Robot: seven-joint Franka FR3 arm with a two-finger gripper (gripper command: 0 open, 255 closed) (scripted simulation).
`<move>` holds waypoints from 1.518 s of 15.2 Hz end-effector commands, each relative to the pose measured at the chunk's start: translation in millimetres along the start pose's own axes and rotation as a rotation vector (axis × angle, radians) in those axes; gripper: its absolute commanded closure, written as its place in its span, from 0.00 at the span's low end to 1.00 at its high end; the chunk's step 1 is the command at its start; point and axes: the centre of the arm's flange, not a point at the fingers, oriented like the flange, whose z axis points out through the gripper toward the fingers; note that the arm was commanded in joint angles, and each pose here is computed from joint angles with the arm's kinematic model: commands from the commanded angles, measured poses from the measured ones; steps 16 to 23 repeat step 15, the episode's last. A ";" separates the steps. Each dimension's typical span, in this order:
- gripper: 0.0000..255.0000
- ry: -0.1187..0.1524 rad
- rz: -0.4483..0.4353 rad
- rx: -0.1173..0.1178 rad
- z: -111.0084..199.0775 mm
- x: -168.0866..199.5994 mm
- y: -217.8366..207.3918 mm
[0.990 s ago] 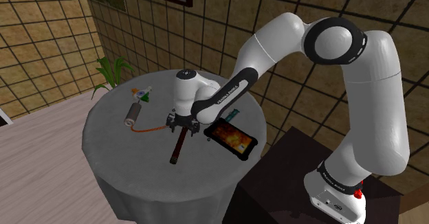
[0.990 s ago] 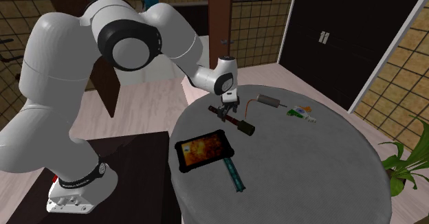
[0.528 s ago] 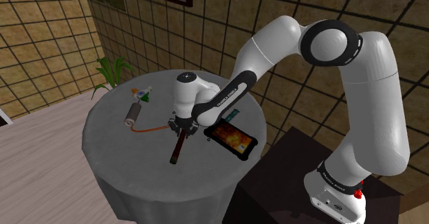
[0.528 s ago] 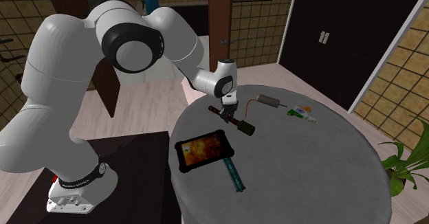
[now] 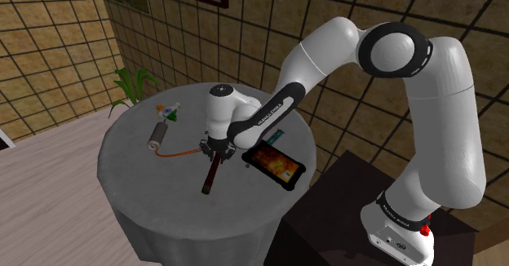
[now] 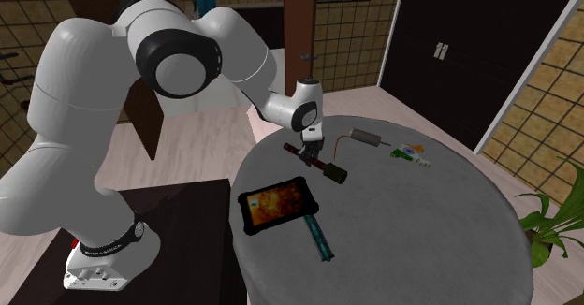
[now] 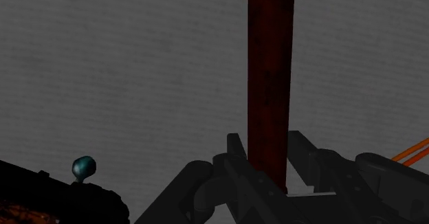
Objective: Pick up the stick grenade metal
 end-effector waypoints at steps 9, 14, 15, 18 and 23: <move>1.00 0.000 0.000 0.000 -51.7 3.0 -3.7; 1.00 0.000 0.000 0.000 -73.5 4.0 -5.2; 1.00 0.000 0.000 0.000 -73.5 4.0 -5.2; 1.00 0.000 0.000 0.000 -73.5 4.0 -5.2; 1.00 0.000 0.000 0.000 -73.5 4.0 -5.2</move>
